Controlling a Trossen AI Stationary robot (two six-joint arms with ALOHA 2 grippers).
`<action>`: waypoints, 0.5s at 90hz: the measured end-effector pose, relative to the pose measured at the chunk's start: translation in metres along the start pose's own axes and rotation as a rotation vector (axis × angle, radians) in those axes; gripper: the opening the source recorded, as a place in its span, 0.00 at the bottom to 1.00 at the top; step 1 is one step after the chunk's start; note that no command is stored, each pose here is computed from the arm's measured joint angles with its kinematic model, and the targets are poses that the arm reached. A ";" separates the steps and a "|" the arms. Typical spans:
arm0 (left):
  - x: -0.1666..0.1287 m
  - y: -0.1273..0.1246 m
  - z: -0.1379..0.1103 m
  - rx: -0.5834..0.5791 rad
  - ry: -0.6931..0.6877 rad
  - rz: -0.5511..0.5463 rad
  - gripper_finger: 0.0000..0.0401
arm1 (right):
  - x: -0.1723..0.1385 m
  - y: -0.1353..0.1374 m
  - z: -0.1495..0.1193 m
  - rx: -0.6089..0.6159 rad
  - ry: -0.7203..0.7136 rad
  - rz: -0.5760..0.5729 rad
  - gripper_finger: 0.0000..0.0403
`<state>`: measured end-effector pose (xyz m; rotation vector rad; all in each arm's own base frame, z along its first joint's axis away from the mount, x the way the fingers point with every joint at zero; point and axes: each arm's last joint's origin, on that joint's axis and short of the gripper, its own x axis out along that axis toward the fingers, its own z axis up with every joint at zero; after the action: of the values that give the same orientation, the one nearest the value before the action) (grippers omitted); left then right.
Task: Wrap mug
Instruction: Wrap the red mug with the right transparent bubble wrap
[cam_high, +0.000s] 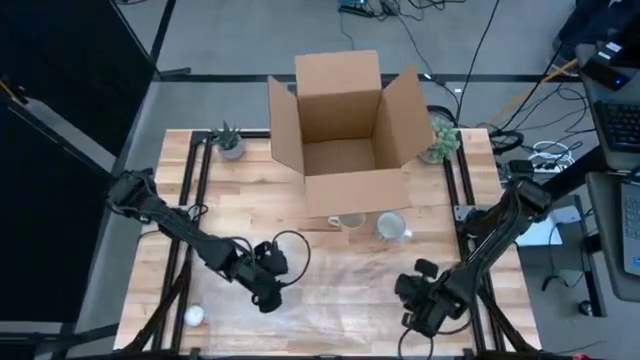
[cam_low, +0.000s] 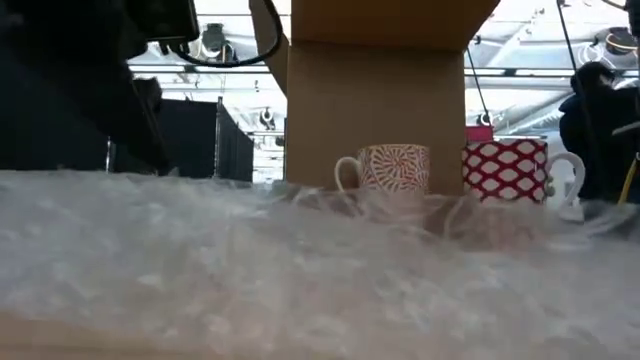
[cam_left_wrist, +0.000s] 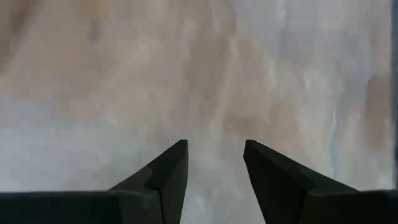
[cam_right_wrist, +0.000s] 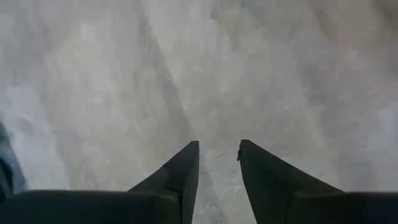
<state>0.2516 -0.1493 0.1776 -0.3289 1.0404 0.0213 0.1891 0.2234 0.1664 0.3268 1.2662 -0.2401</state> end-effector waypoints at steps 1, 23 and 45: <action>0.000 0.000 -0.001 0.002 0.009 -0.003 0.38 | 0.002 0.001 -0.001 -0.003 0.007 0.000 0.25; -0.005 0.002 -0.013 0.042 0.073 0.077 0.38 | 0.028 0.004 -0.025 -0.028 0.148 -0.120 0.25; -0.005 0.007 -0.012 -0.022 0.057 0.133 0.38 | 0.017 -0.004 -0.036 -0.005 0.262 -0.165 0.25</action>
<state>0.2380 -0.1450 0.1740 -0.2806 1.1179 0.1438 0.1607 0.2330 0.1403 0.2543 1.5552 -0.3430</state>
